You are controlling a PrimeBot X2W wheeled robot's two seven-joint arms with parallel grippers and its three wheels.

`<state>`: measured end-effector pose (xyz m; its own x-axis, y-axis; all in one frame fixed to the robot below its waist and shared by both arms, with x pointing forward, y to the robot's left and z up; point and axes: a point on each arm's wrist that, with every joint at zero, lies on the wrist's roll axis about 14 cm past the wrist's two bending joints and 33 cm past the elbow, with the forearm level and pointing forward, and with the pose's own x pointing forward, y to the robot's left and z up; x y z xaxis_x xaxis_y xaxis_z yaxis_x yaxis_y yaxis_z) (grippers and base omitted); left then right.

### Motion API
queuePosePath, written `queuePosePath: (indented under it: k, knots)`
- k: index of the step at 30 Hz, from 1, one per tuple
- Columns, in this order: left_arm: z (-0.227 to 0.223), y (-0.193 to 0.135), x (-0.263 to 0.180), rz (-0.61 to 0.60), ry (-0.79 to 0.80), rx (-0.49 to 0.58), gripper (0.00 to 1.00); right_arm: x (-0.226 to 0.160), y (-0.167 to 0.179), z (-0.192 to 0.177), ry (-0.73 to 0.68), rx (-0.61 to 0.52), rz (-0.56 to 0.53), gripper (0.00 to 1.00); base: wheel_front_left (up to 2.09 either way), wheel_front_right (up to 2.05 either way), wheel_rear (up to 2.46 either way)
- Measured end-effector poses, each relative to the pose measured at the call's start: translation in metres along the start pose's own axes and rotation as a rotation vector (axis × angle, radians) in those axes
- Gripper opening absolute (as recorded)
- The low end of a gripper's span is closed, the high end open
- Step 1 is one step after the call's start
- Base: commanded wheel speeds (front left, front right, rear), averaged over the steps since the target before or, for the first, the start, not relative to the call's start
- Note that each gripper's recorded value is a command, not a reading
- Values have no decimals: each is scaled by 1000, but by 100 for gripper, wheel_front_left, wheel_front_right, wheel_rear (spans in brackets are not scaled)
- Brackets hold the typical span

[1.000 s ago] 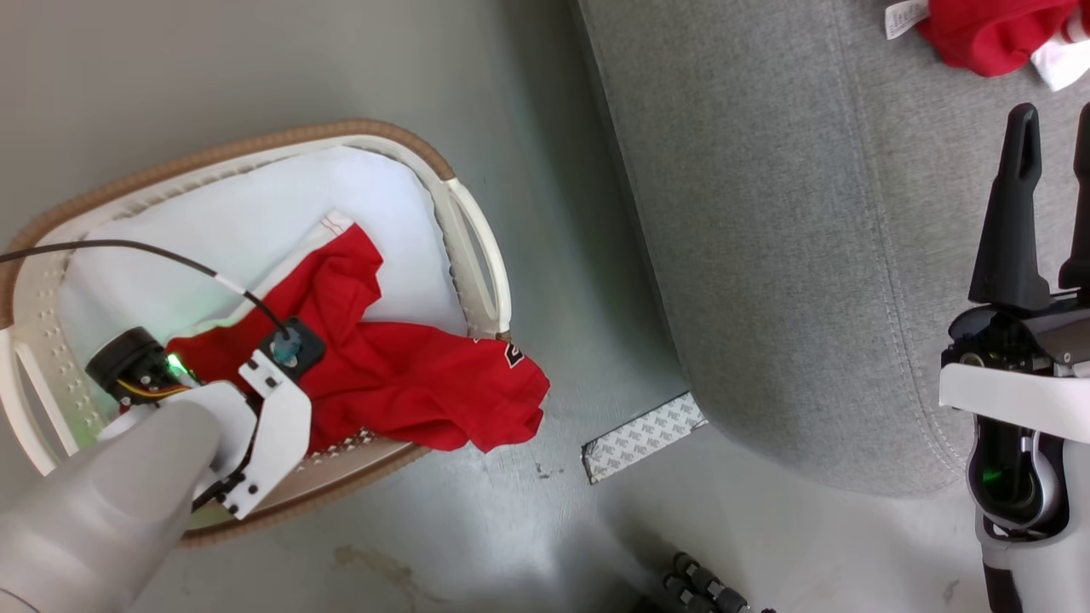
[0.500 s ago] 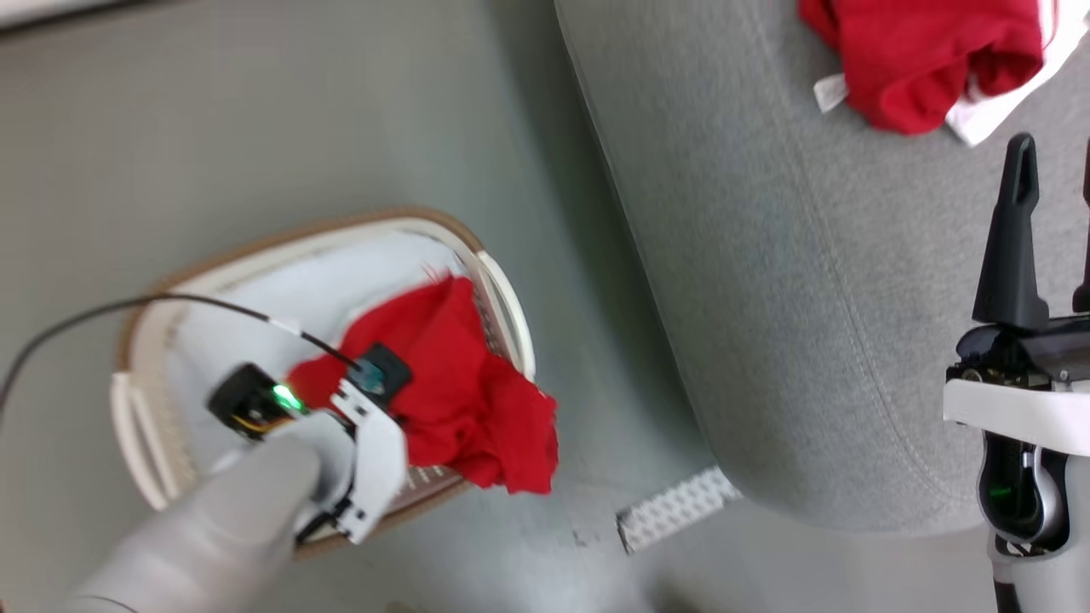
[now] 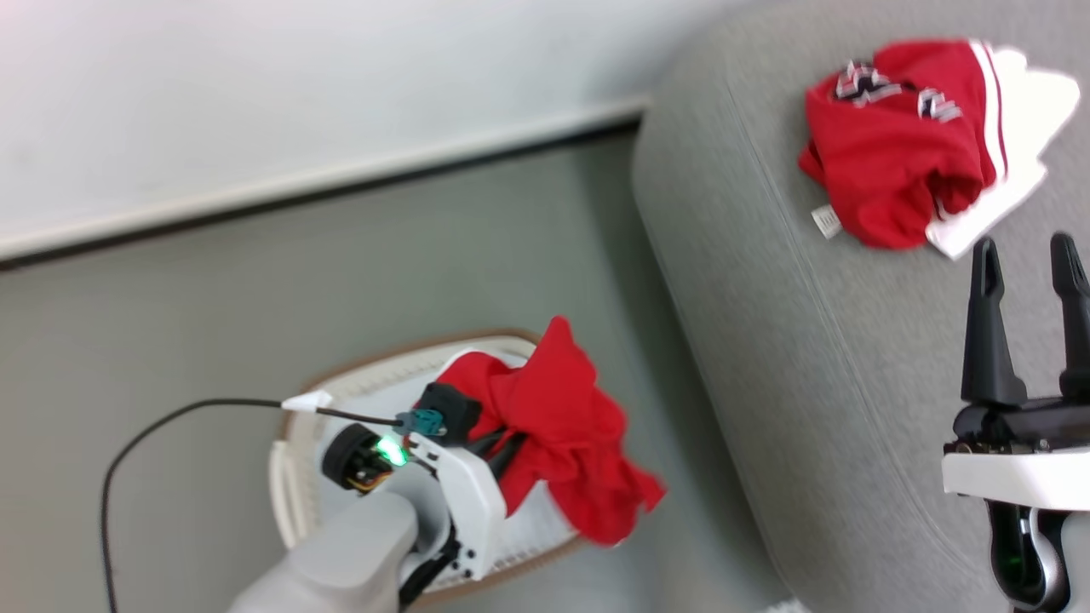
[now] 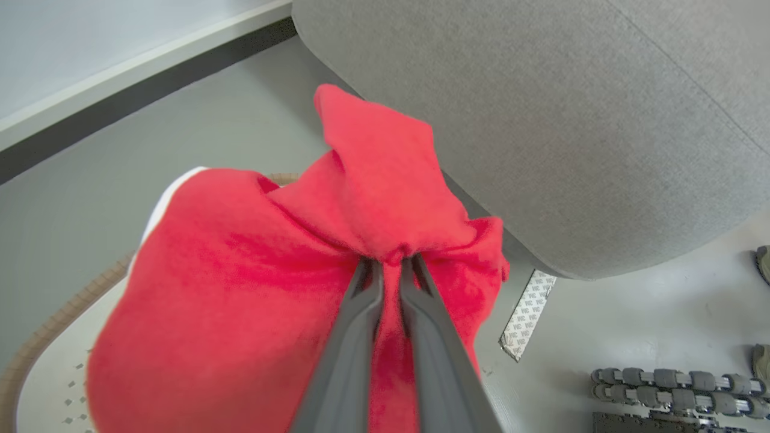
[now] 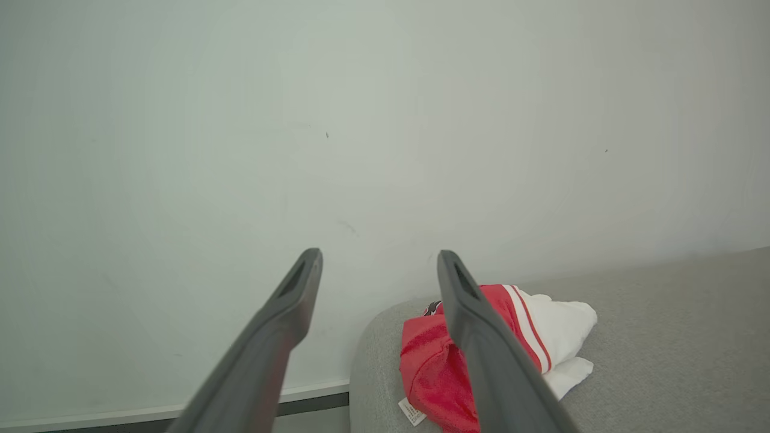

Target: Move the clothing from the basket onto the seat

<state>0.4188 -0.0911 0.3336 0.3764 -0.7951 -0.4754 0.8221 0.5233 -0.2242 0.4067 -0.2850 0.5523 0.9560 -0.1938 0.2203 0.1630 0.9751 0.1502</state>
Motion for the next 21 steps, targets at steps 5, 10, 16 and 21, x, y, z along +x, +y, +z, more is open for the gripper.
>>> queuePosePath:
  k: [5, 10, 16, 21]
  knots:
    - [39, -7, -25, 42, -108, 7, 0, -7, 19, 8, -11, 38, 66, 100, 0, 0, 0]
    - [85, -10, -52, 86, -248, -12, 0, -15, 36, 15, -20, 72, 124, 100, 0, 0, 0]
    - [144, -11, -92, 141, -432, -24, 0, -29, 65, 17, -12, 115, 212, 100, 0, 0, 0]
    - [183, -14, -124, 169, -561, -8, 0, -37, 83, 15, -1, 149, 259, 100, 0, 0, 0]
